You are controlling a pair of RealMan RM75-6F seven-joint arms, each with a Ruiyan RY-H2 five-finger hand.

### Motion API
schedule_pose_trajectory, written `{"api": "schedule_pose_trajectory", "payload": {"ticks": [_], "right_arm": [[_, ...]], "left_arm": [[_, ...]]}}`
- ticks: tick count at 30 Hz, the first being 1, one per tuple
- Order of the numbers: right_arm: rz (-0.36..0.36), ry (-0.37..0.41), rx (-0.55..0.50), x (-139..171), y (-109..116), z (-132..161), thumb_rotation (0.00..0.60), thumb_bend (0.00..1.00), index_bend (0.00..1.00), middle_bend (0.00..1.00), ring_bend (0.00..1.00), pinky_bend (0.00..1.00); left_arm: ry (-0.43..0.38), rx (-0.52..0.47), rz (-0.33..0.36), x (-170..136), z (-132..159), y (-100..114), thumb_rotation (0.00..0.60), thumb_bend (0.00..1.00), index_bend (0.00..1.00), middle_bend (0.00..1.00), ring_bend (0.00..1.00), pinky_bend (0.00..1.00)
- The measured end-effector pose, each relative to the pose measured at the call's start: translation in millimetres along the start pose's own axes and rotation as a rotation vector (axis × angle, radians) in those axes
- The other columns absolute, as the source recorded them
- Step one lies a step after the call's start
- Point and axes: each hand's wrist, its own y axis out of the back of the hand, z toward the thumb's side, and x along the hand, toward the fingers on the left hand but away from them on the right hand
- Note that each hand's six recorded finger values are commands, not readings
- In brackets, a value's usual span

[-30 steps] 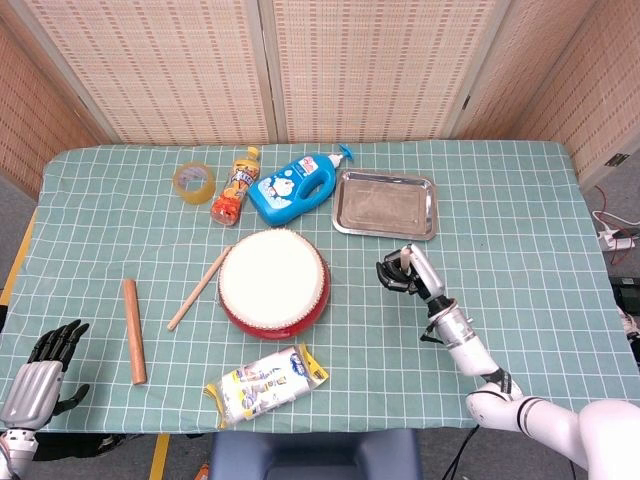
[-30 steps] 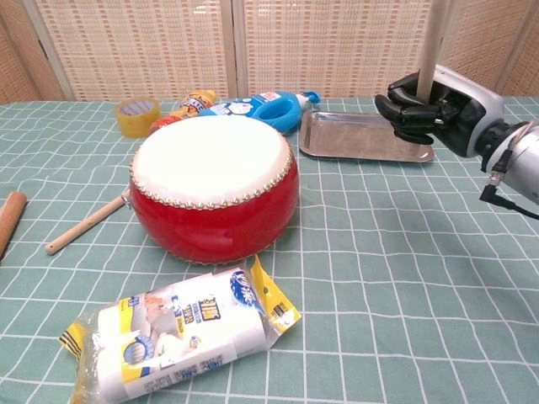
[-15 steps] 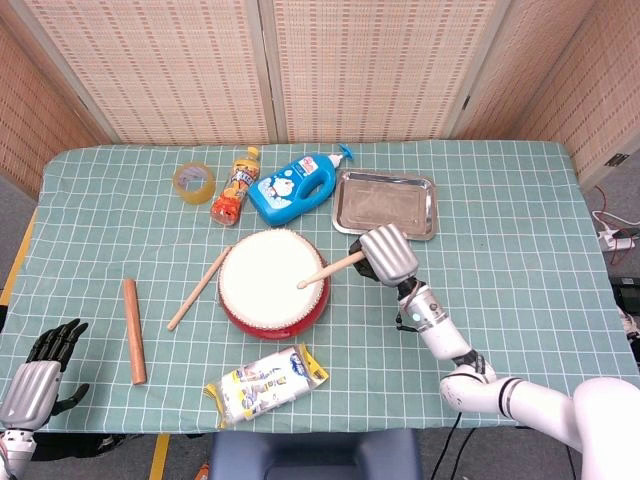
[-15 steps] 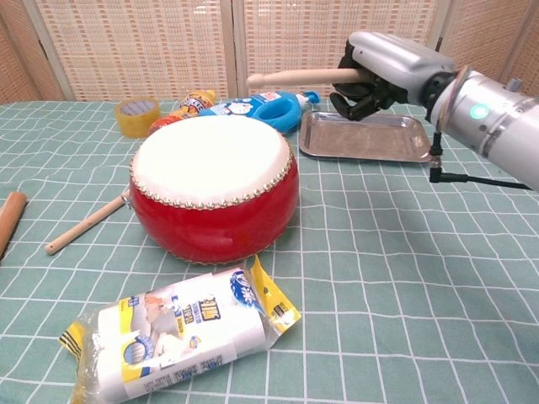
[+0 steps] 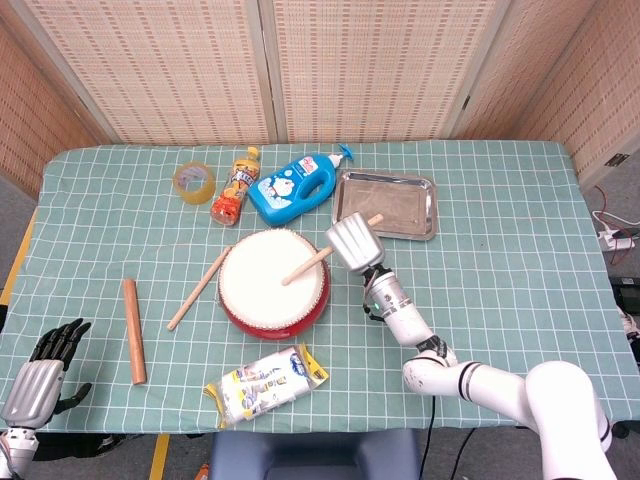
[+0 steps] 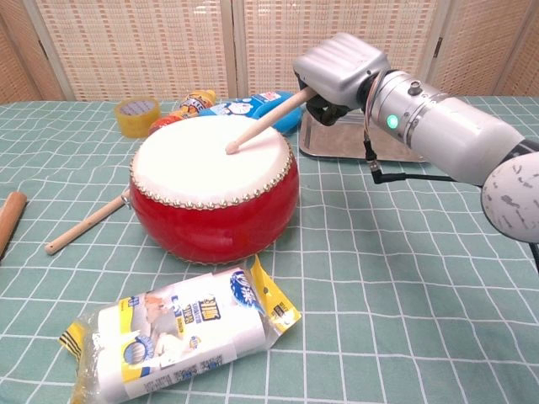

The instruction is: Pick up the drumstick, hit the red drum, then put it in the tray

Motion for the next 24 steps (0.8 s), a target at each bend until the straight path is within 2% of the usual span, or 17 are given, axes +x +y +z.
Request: {"api": "schedule_pose_trajectory", "payload": {"ticks": [4, 7, 9, 11, 13, 16, 21, 24], "right_arm": [[0.007, -0.011, -0.025, -0.8, -1.2, 1.8, 0.6, 0.6, 1.0, 1.0, 1.0, 1.0], [-0.009, -0.031, -0.143, -1.1, 6.1, 1.6, 0.6, 0.61, 1.0, 1.0, 1.0, 1.0], [-0.025, -0.057, -0.261, -1.8, 13.3, -0.6, 0.6, 0.61, 1.0, 1.0, 1.0, 1.0], [-0.032, -0.079, -0.337, -2.5, 17.6, -2.8, 0.6, 0.61, 1.0, 1.0, 1.0, 1.0], [-0.032, -0.091, -0.37, -2.3, 18.9, -3.9, 0.6, 0.61, 1.0, 1.0, 1.0, 1.0], [-0.013, -0.08, -0.326, -2.3, 13.5, -2.1, 0.6, 0.61, 1.0, 1.0, 1.0, 1.0], [0.05, -0.047, -0.104, -1.4, -5.5, 2.9, 0.6, 0.62, 1.0, 1.0, 1.0, 1.0], [0.068, -0.042, -0.021, -1.5, -9.8, 3.4, 0.6, 0.63, 1.0, 1.0, 1.0, 1.0]], "left_arm": [[0.004, -0.004, -0.001, -0.9, -1.6, -1.4, 0.6, 0.23, 0.0, 0.0, 0.0, 0.0], [0.006, -0.003, 0.001, -1.2, -2.6, -1.1, 0.6, 0.23, 0.0, 0.0, 0.0, 0.0], [0.004, -0.005, 0.002, -1.2, -2.2, -1.1, 0.6, 0.23, 0.0, 0.0, 0.0, 0.0], [0.003, -0.006, 0.002, -1.2, -2.0, -1.3, 0.6, 0.23, 0.0, 0.0, 0.0, 0.0], [0.002, -0.006, 0.002, -1.1, -1.8, -1.4, 0.6, 0.23, 0.0, 0.0, 0.0, 0.0], [0.004, -0.006, -0.001, -0.9, -2.2, -2.3, 0.6, 0.23, 0.0, 0.0, 0.0, 0.0], [0.01, -0.006, -0.007, -0.7, -3.3, -3.7, 0.6, 0.23, 0.0, 0.0, 0.0, 0.0], [0.01, -0.007, -0.007, -0.5, -3.2, -4.2, 0.6, 0.23, 0.0, 0.0, 0.0, 0.0]]}}
